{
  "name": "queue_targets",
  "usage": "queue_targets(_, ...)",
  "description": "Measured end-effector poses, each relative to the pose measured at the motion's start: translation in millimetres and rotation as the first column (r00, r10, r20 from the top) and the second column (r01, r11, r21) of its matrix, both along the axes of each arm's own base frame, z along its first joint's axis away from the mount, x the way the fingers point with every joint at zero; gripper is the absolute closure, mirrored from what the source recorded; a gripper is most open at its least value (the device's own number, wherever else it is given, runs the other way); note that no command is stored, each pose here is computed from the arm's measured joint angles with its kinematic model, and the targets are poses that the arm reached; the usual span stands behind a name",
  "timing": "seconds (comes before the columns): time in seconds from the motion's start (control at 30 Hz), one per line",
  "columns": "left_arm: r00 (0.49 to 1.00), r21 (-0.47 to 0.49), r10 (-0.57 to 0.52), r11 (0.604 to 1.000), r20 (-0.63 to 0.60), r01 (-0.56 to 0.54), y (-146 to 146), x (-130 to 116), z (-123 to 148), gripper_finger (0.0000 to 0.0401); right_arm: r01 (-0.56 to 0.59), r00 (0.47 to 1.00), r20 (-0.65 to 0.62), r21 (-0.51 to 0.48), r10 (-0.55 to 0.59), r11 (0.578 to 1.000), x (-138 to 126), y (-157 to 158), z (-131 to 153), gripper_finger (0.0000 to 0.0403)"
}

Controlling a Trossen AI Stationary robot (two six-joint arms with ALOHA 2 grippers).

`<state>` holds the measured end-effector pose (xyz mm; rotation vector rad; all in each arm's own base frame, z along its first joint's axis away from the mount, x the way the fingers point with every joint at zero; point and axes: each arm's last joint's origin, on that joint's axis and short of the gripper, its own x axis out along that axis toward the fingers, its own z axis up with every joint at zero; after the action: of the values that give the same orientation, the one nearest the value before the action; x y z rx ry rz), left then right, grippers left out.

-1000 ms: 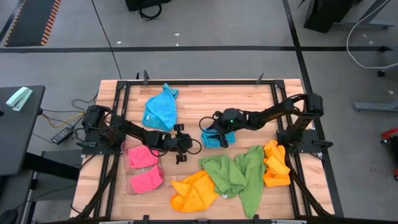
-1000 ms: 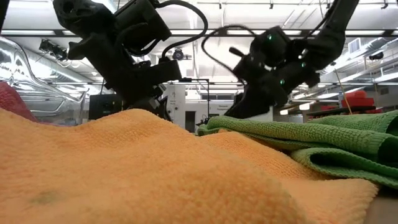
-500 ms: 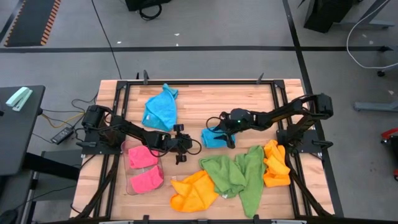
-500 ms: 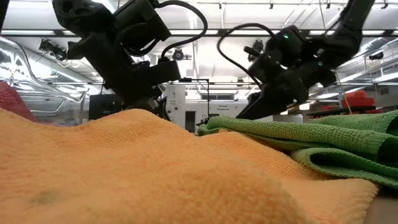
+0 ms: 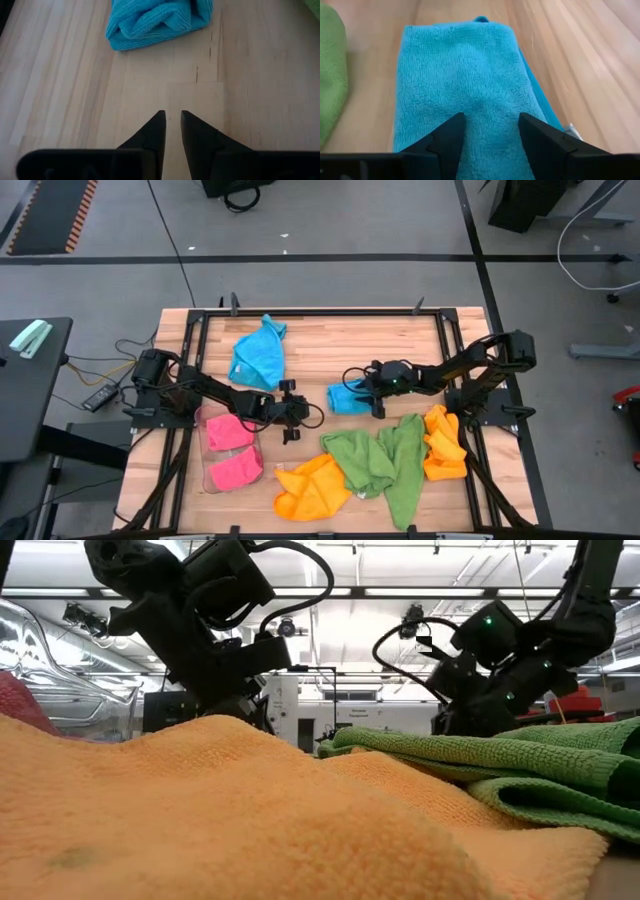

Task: Fold microfiber towels
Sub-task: Fold the bottom blue microfiber cloth, then put the bottom blue microfiber cloth into the transparent bin

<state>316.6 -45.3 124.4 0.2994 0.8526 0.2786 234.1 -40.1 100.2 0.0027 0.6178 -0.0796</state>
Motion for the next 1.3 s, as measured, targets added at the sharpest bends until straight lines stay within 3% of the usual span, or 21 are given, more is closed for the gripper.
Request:
queue_targets(0.2,1.000,0.008,-0.011,1.000,-0.003,0.011,0,0,0,0.0326,-0.019,0.994,0.104,0.007,0.018,1.000,10,3,23,0.0209)
queue_targets(0.33,0.994,0.088,-0.114,0.990,0.001,0.113,-4,4,3,0.0329,-0.034,0.991,0.128,0.000,0.033,0.999,7,6,36,0.0210)
queue_targets(0.47,0.972,0.205,-0.233,0.953,0.029,0.222,-6,11,11,0.0317,-0.037,0.988,0.148,-0.013,0.038,0.999,1,6,48,0.0210)
queue_targets(0.63,0.947,0.340,-0.323,0.890,0.000,0.303,2,17,17,0.0262,-0.048,0.987,0.156,0.011,0.045,0.999,-5,10,58,0.0210)
queue_targets(0.8,0.931,0.242,-0.366,0.904,0.010,0.353,29,30,26,0.0218,-0.077,0.987,0.147,0.034,0.071,0.996,-4,19,56,0.0210)
queue_targets(1.07,0.918,0.231,-0.393,0.890,-0.044,0.392,40,51,51,0.0223,0.017,0.992,0.129,0.016,-0.019,1.000,-4,28,54,0.0210)
queue_targets(1.3,0.881,0.116,-0.458,0.875,-0.113,0.470,44,73,57,0.0216,0.058,0.990,0.130,-0.055,-0.050,0.997,-5,29,57,0.0210)
